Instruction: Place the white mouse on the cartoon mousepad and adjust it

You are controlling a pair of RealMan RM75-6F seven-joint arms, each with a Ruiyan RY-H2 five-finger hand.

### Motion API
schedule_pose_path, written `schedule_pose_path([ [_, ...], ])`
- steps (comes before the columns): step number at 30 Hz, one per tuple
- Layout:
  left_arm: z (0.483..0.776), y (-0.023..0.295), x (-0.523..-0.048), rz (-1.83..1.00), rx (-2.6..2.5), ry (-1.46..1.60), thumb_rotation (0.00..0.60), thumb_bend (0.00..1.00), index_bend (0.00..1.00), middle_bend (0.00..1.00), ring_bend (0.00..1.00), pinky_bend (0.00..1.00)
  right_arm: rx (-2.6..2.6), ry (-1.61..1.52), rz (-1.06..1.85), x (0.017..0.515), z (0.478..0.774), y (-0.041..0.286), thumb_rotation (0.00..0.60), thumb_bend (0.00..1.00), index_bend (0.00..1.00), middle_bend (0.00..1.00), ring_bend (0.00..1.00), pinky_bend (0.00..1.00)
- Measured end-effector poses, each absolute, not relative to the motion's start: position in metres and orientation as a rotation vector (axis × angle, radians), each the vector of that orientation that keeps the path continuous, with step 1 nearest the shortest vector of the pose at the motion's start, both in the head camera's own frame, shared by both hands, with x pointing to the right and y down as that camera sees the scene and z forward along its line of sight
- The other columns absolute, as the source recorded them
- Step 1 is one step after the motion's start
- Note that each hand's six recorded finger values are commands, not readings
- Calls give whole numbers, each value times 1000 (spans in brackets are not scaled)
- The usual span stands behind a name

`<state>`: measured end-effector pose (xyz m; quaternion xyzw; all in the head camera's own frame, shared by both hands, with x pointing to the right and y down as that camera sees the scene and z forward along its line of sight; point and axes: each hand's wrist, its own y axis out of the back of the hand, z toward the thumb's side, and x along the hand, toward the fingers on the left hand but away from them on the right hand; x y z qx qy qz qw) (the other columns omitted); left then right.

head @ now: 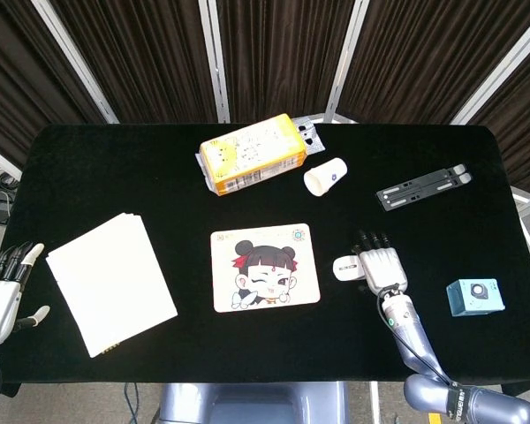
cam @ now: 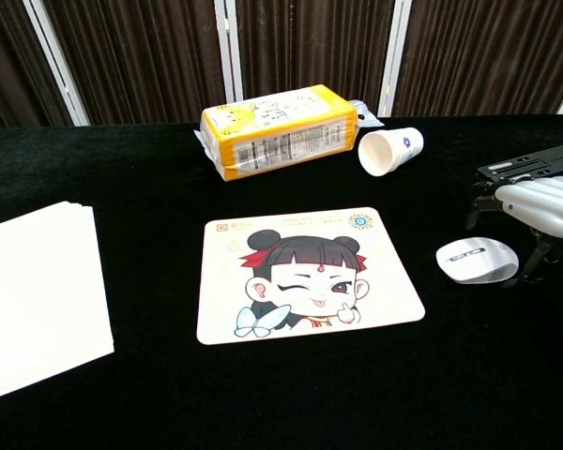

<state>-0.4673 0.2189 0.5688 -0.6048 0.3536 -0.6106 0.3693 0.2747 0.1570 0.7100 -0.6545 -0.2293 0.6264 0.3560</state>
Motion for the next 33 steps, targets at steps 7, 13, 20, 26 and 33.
schedule_pose_path([
  [7,569,219,-467,-1567,-1554,911,600,199,0,0,0,0,-1686,-560,1653,277,719,158,600,234,268,35,0,0],
  [13,569,219,-467,-1568,-1555,911,600,200,0,0,0,0,-1701,-566,1666,272,727,158,600,276,381,88,0,0],
  [20,569,219,-467,-1569,-1557,915,600,200,0,0,0,0,-1717,-601,1640,262,729,156,600,278,512,242,0,5],
  [26,569,219,-467,-1569,-1560,917,600,199,0,0,0,0,-1705,-657,1568,244,717,145,600,277,517,263,0,55],
  [33,569,219,-467,-1568,-1563,917,600,200,0,0,0,0,-1712,-723,1559,231,706,136,600,278,520,267,0,69],
])
